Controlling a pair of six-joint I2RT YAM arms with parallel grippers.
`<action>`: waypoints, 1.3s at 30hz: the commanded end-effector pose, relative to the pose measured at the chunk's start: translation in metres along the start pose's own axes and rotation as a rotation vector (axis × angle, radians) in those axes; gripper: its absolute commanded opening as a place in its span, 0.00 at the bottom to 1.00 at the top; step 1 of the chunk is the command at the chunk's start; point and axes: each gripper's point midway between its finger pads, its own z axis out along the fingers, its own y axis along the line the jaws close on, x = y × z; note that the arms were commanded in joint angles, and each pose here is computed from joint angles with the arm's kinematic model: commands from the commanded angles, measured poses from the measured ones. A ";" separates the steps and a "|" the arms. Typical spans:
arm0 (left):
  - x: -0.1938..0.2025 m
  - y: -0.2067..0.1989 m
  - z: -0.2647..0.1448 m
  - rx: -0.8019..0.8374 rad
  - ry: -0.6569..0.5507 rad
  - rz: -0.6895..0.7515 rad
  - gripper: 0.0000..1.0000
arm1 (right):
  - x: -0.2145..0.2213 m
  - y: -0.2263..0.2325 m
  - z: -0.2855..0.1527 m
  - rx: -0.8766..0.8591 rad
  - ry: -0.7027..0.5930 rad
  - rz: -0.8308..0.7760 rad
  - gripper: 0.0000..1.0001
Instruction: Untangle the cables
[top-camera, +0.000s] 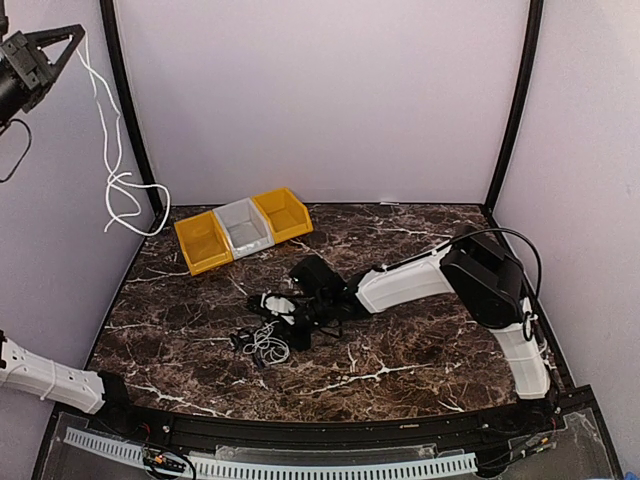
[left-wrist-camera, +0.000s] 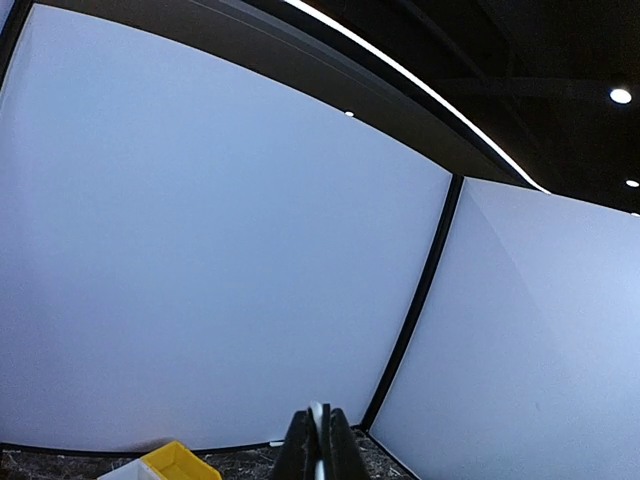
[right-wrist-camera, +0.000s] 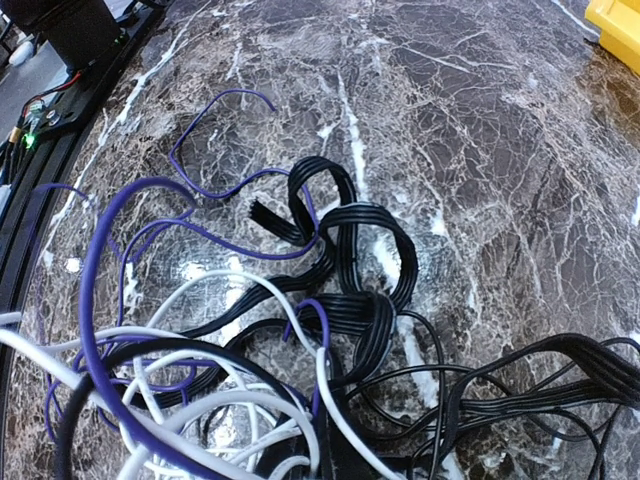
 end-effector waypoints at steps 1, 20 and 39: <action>0.052 0.009 0.020 -0.068 0.098 0.071 0.00 | 0.036 0.002 -0.007 0.019 0.122 0.041 0.07; 0.169 0.048 0.029 -0.267 0.324 0.132 0.00 | -0.083 0.035 -0.140 -0.057 0.011 -0.102 0.88; 0.173 0.063 0.046 -0.388 0.337 0.090 0.00 | -0.027 -0.005 -0.129 0.193 0.291 -0.082 0.98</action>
